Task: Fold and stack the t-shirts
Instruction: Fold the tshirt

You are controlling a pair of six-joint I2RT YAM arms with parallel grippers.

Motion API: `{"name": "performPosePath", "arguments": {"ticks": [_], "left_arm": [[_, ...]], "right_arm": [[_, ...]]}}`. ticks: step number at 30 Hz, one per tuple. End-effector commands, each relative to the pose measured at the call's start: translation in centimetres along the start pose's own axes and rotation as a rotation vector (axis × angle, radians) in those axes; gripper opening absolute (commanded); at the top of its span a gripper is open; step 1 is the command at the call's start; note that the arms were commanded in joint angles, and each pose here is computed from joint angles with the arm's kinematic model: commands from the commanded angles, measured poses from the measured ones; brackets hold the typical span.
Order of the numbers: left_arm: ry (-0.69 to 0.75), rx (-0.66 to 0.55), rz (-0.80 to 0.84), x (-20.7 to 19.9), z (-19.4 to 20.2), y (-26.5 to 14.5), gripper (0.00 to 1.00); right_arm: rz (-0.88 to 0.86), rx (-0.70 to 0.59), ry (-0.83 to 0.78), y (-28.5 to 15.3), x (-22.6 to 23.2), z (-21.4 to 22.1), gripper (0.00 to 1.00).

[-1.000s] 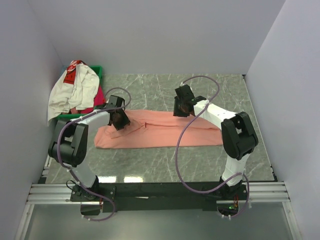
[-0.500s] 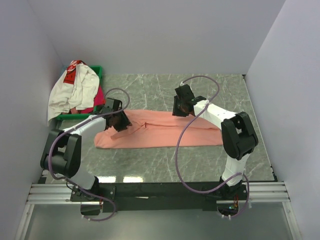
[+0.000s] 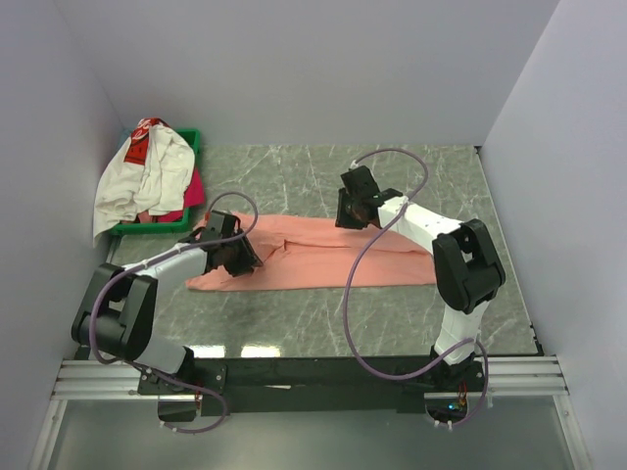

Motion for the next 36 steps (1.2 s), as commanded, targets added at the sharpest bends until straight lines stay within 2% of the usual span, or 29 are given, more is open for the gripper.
{"name": "performPosePath", "arguments": {"ticks": [1, 8, 13, 18, 20, 21, 22, 23, 26, 27, 30, 36], "left_arm": [[0.052, -0.027, 0.068, -0.6, 0.0, -0.5, 0.41], [0.109, -0.034, 0.114, -0.3, 0.8, -1.3, 0.45], [0.155, -0.096, 0.195, -1.0, 0.6, -3.5, 0.55], [0.133, -0.169, 0.279, -2.2, 0.0, -5.8, 0.57], [0.069, -0.233, 0.229, -2.7, -1.4, -6.4, 0.55], [-0.017, -0.26, 0.101, -1.8, -1.9, -5.8, 0.54], [-0.044, -0.279, 0.067, -1.8, -2.5, -5.7, 0.53], [-0.057, -0.31, 0.06, -2.5, -3.7, -5.8, 0.51], [-0.076, -0.306, 0.008, -3.3, -5.6, -3.5, 0.46], [-0.068, -0.26, -0.025, -3.1, -5.7, -1.7, 0.44], [-0.035, -0.185, 0.027, -4.5, -6.0, 0.6, 0.34], [0.039, -0.082, 0.086, -5.4, -2.2, 1.3, 0.23]], "right_arm": [[-0.045, -0.04, -0.015, -0.6, 1.7, -0.7, 0.34], [-0.03, -0.056, -0.034, -1.0, 2.0, -0.7, 0.34], [0.0, -0.072, -0.046, -1.2, 1.7, -1.0, 0.34], [0.062, -0.089, -0.048, -1.5, 0.8, -1.4, 0.34], [0.087, -0.092, -0.033, -1.5, -0.1, -1.7, 0.34], [0.093, -0.095, -0.024, -1.6, -0.3, -1.9, 0.34], [0.099, -0.089, -0.015, -1.6, -0.8, -2.1, 0.34], [0.104, -0.086, -0.009, -1.6, -1.0, -2.1, 0.34], [0.099, -0.091, -0.009, -2.1, -1.3, -2.0, 0.34], [0.097, -0.099, -0.01, -2.4, -1.3, -2.0, 0.34], [0.107, -0.094, -0.011, -2.6, -1.7, -1.7, 0.34], [0.14, -0.096, -0.007, -2.6, -2.9, -1.7, 0.34]]}}
Point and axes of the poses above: each gripper's point midway between its finger pads, its own y axis out along the fingers, its own x axis along the line the jaws close on, z = x × y, the point moved 8 cm from there along -y, back along the fingers, and after that the axes turned 5 degrees about y, right-handed, at the moved point
